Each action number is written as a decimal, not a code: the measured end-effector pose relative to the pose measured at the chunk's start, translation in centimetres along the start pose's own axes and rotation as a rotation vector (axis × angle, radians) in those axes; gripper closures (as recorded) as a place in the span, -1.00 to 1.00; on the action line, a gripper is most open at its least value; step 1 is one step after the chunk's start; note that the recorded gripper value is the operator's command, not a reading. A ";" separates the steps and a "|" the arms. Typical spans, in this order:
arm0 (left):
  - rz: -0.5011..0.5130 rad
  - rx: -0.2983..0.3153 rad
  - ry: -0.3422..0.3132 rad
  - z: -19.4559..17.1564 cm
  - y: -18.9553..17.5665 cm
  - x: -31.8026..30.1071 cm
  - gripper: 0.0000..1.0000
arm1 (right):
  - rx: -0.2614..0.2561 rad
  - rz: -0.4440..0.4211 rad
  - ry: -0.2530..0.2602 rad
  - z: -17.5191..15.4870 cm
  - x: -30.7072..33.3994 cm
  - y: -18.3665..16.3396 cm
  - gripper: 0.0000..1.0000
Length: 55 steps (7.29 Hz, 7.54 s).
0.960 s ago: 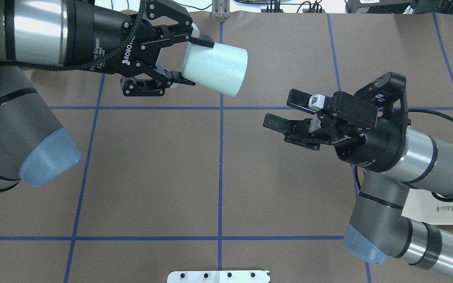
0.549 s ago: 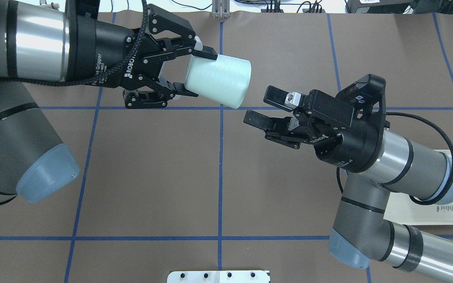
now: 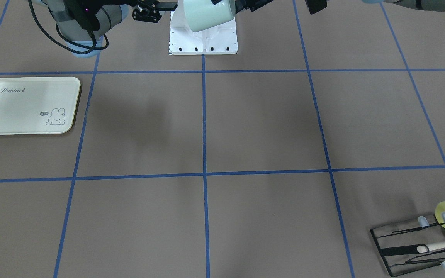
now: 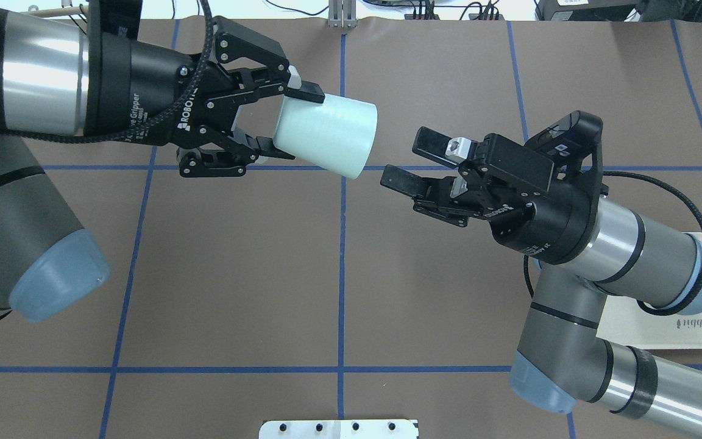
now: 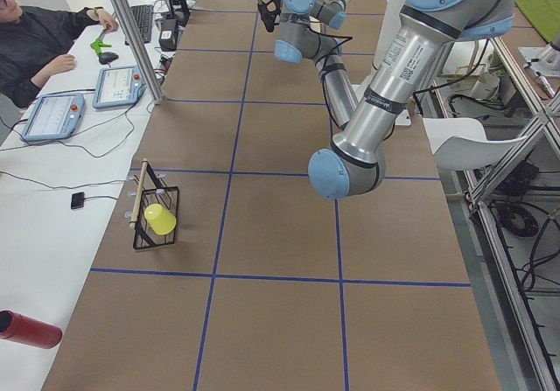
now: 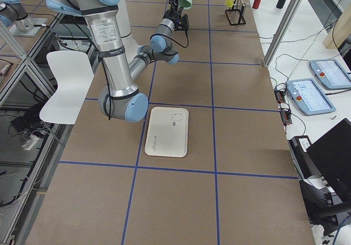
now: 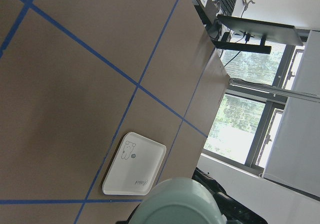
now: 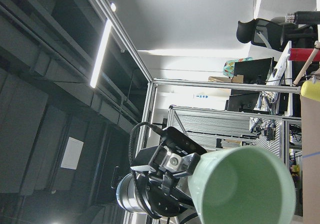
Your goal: Left arm grabs green cup and hands to right arm on tray
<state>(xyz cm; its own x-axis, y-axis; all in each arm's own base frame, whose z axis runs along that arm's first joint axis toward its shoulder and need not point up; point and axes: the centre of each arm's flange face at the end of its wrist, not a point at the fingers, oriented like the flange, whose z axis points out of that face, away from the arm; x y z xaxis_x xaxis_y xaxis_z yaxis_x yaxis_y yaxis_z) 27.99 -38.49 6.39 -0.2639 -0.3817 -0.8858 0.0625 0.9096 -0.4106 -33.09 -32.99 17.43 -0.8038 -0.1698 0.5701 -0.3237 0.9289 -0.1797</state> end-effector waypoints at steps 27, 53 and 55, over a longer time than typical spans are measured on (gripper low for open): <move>0.250 0.106 -0.128 -4.3 -6.4 -5.4 -1.00 | 0.126 -0.153 0.651 0.1 -6.4 -14.7 1.00; 0.676 0.028 -0.999 -49.1 -30.2 -48.1 -1.00 | -0.003 -0.593 1.708 -33.3 13.4 -6.4 -1.00; 0.675 0.028 -0.999 -49.1 -30.2 -48.1 -1.00 | -0.044 -0.612 1.697 -32.7 12.5 -7.4 -1.00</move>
<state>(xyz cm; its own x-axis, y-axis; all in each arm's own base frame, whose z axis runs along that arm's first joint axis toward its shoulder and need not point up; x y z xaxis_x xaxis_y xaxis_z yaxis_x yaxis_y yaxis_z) -8.47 -39.54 72.03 0.6906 0.2004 -0.6950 -0.0752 0.9755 0.2065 -24.42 -31.27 52.10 0.7528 0.0041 0.6582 -0.3125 0.8823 0.3519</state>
